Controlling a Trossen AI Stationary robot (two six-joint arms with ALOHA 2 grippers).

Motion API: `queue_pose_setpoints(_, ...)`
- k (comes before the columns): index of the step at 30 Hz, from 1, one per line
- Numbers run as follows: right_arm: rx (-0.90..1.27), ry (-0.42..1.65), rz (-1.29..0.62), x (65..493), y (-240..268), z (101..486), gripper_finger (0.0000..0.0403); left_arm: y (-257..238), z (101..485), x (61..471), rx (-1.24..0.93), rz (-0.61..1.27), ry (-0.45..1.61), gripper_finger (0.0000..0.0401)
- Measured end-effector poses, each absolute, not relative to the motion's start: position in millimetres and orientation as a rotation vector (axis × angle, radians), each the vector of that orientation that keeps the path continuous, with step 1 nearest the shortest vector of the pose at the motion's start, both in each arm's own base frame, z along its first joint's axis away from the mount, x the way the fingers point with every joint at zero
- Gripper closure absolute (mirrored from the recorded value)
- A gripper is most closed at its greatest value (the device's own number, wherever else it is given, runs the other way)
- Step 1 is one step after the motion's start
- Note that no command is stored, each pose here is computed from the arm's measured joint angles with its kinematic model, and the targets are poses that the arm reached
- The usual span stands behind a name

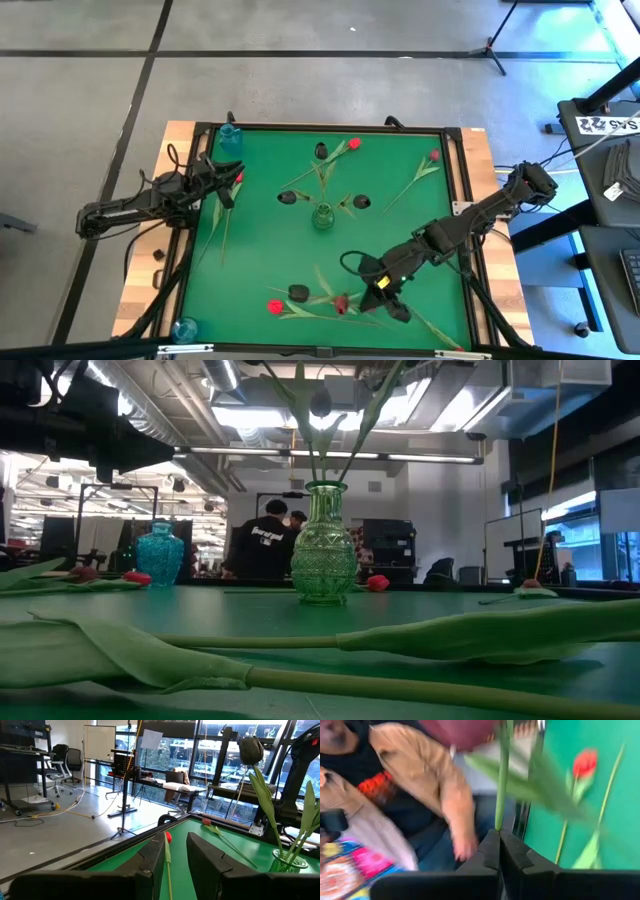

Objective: Sort flowers into vase by color
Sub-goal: Put the black tulip into the green vase

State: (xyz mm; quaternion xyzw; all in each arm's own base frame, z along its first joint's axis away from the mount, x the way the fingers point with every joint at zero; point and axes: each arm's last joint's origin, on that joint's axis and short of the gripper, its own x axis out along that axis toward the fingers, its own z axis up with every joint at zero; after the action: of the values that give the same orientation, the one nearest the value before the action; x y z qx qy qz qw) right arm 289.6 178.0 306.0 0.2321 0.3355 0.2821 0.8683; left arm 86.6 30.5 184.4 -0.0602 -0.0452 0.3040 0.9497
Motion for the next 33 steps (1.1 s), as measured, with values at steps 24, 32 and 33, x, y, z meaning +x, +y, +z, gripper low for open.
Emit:
queue_pose_setpoints(24,0.729,0.813,0.299,304.8,131.5,306.3,0.0402,30.5,184.4,86.5,-0.123,0.619,-0.092,0.0322)
queue_pose_setpoints(32,0.916,1.199,0.384,285.5,138.2,293.8,0.0402,30.5,184.5,86.5,-0.122,0.618,-0.092,0.0322)
queue_pose_setpoints(33,0.897,1.166,0.413,287.2,138.9,295.6,0.0402,30.5,184.4,86.5,-0.122,0.619,-0.092,0.0322)
